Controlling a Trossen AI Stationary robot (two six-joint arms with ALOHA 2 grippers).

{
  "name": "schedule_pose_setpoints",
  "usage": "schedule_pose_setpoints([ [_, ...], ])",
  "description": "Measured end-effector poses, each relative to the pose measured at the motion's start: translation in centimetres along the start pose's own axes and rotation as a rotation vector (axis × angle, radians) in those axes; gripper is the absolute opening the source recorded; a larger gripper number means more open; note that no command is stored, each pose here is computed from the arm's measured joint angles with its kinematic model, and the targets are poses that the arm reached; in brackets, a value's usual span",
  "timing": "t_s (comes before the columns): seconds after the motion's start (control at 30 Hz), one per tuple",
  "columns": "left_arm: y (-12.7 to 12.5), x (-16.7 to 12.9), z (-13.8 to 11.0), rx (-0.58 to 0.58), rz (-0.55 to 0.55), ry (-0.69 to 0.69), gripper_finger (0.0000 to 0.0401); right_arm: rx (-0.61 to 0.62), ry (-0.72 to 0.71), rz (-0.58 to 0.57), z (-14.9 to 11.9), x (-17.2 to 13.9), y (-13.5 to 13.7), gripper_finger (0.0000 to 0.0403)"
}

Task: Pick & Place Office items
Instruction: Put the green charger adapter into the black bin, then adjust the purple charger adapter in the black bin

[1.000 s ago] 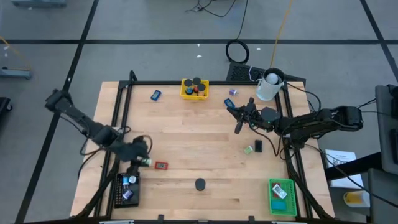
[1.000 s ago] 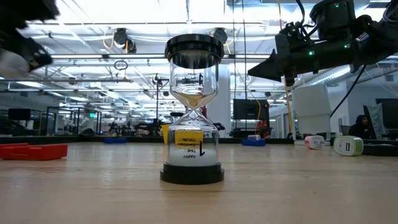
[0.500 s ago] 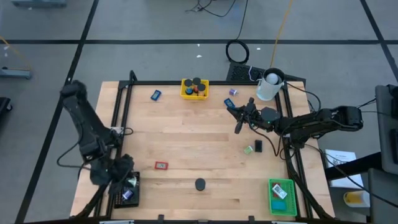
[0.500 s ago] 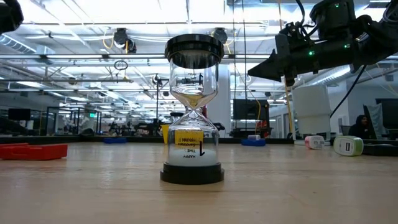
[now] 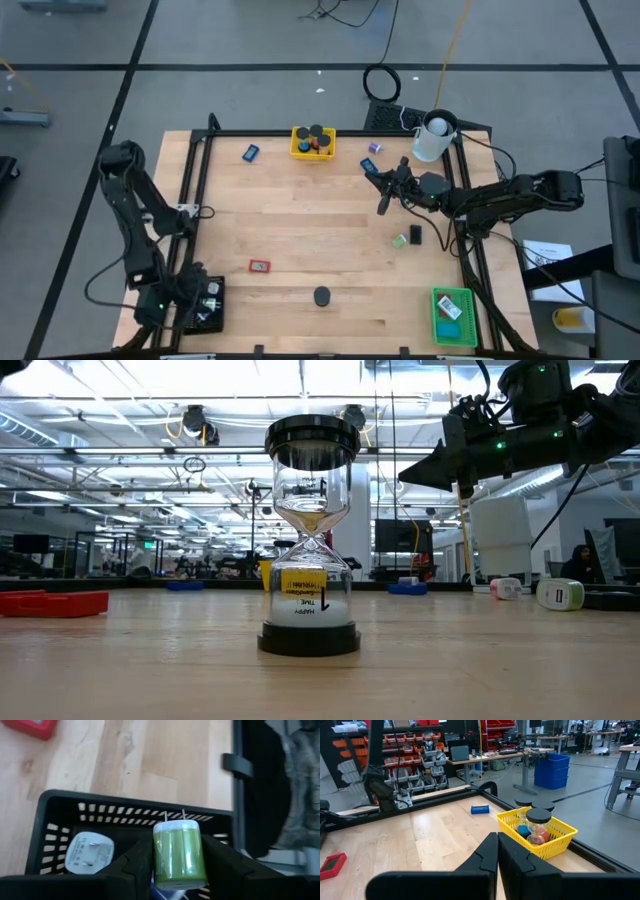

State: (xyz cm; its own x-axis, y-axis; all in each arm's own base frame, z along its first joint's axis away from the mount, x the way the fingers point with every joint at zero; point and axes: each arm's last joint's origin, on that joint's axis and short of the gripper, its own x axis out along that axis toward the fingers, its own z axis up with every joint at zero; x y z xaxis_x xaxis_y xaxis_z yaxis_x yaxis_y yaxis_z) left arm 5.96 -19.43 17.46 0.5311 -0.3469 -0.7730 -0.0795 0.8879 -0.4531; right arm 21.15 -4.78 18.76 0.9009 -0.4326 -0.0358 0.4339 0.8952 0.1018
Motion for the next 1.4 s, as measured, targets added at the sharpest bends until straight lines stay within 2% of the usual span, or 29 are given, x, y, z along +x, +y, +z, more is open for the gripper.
schedule_pose_setpoints([
  [0.27,0.2,1.9,-1.2,-0.022,0.087,0.028,0.0152,0.001,-0.002,0.000,0.0,0.0,0.0,0.0001],
  [0.4,0.1,2.4,-1.4,-0.056,0.091,0.029,0.0161,0.001,-0.003,0.000,0.0,0.0,0.0,0.0001],
  [0.67,0.2,2.7,-0.9,-0.129,0.100,0.062,0.0239,0.001,-0.002,0.000,0.0,0.0,0.0,0.0001],
  [0.8,0.1,2.6,-1.0,-0.082,0.082,0.129,0.0278,0.001,-0.002,0.000,0.0,0.0,0.0,0.0001],
  [0.93,-0.2,2.1,-0.8,-0.071,0.034,0.156,0.0292,0.001,-0.002,0.000,0.0,0.0,0.0,0.0001],
  [1.1,-0.6,1.3,-0.3,-0.069,-0.028,0.145,0.0264,0.000,-0.002,0.000,0.0,0.0,0.0,0.0001],
  [1.4,-0.6,1.1,-0.5,-0.095,-0.044,0.209,0.0136,0.000,-0.001,0.000,0.0,0.0,0.0,0.0001],
])
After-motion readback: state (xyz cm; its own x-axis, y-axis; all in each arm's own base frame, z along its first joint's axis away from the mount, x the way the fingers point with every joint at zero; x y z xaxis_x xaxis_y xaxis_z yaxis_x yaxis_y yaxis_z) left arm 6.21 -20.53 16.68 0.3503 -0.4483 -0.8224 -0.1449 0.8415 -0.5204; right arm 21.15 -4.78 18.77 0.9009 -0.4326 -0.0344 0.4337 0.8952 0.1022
